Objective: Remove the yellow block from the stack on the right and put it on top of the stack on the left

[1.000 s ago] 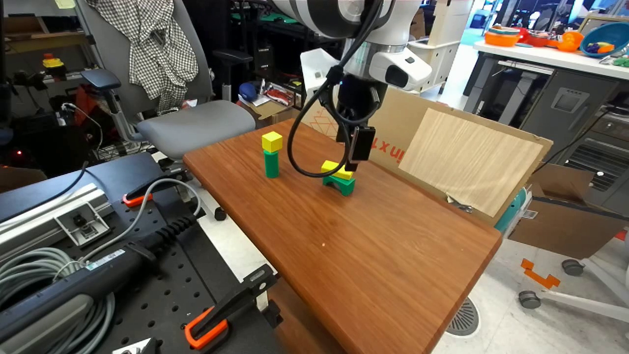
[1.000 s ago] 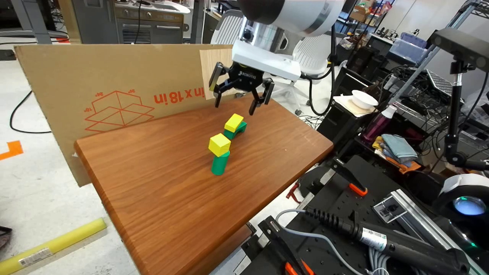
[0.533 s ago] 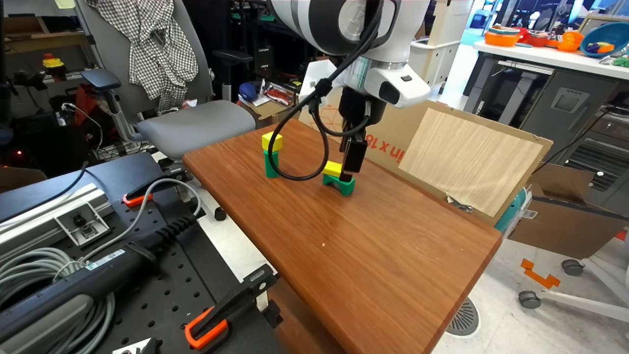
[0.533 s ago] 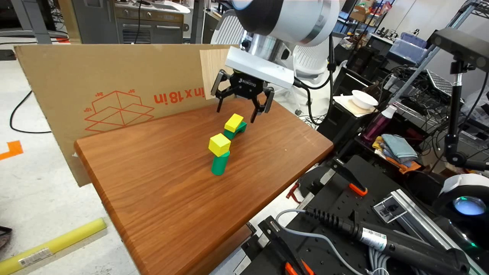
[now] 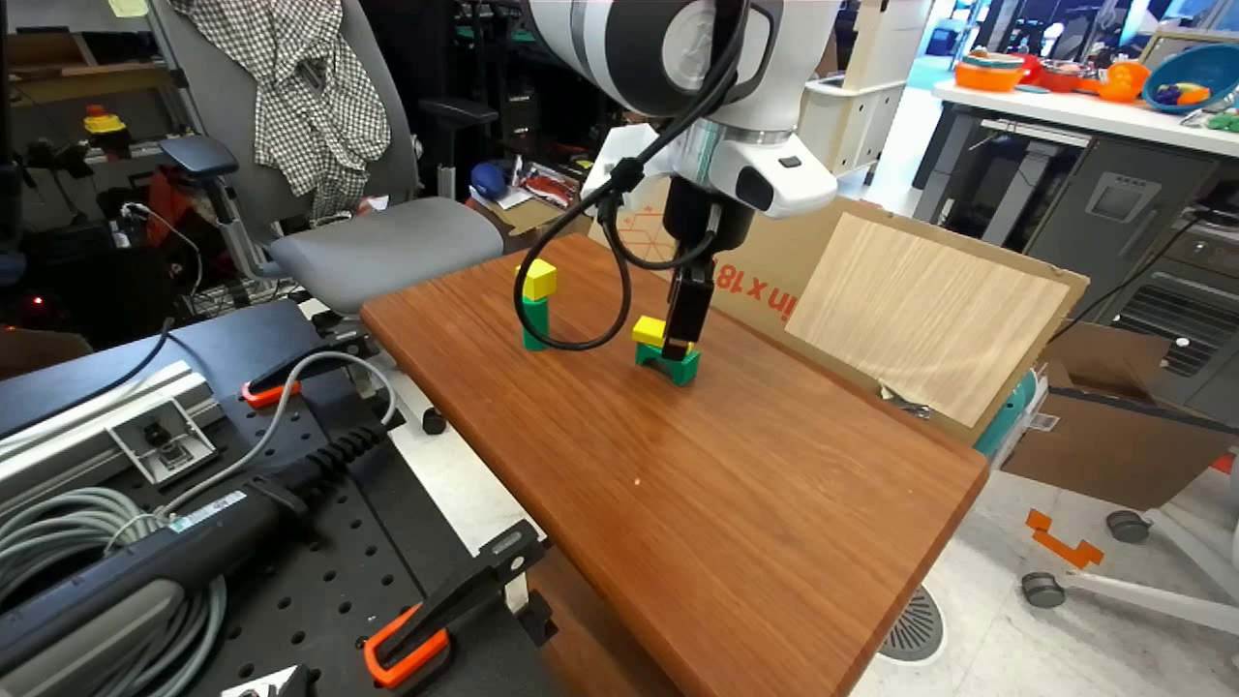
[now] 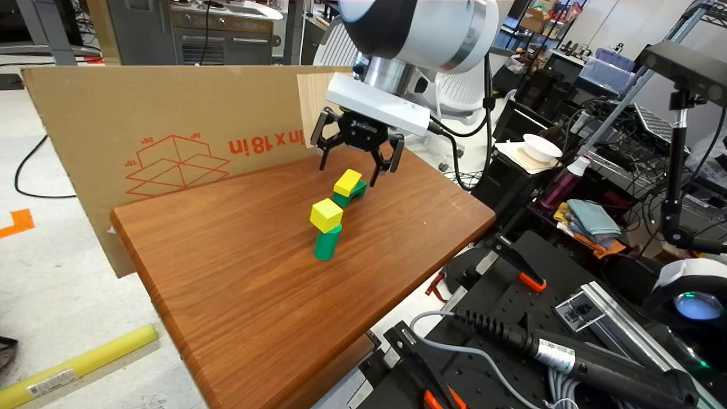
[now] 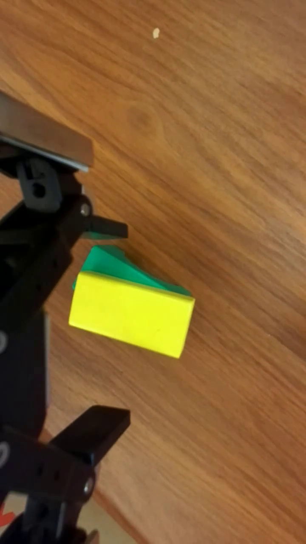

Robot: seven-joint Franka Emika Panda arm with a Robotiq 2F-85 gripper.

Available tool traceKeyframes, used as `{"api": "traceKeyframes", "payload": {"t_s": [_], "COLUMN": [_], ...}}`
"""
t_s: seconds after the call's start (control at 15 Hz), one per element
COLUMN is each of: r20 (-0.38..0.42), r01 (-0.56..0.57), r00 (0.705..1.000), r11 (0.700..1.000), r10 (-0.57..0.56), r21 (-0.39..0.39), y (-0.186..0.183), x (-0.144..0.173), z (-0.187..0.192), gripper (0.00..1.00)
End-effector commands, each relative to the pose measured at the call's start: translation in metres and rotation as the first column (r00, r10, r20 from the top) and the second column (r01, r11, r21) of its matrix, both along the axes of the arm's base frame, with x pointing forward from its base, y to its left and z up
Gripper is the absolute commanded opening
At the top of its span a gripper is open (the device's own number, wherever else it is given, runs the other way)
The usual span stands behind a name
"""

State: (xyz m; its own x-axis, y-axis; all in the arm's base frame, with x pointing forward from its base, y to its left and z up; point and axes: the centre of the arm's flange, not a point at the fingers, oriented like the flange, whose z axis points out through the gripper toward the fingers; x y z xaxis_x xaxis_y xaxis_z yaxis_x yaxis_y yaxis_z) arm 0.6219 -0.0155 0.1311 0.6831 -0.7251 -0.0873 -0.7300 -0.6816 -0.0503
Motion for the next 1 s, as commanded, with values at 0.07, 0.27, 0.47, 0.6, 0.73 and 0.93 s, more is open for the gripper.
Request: {"api": "traceKeyframes", "payload": {"t_s": [0.07,0.27,0.47,0.6,0.73,0.93], "r20": [0.016,0.015,0.016,0.020,0.016,0.006], "r01": [0.038,0.047,0.054,0.059,0.056,0.037], "r00": [0.999,0.999,0.998,0.998,0.998,0.999], "r11": [0.999,0.999,0.998,0.998,0.998,0.999], "r10": [-0.038,-0.046,-0.054,-0.059,-0.056,-0.036], "r21": [-0.012,-0.015,-0.016,-0.016,-0.013,0.000], "y": [0.005,0.006,0.006,0.006,0.007,0.009], "x": [0.007,0.007,0.007,0.009,0.006,-0.001], "z": [-0.005,-0.006,-0.005,-0.002,-0.001,0.010], "gripper": [0.66,0.41,0.19,0.08,0.08,0.08]}}
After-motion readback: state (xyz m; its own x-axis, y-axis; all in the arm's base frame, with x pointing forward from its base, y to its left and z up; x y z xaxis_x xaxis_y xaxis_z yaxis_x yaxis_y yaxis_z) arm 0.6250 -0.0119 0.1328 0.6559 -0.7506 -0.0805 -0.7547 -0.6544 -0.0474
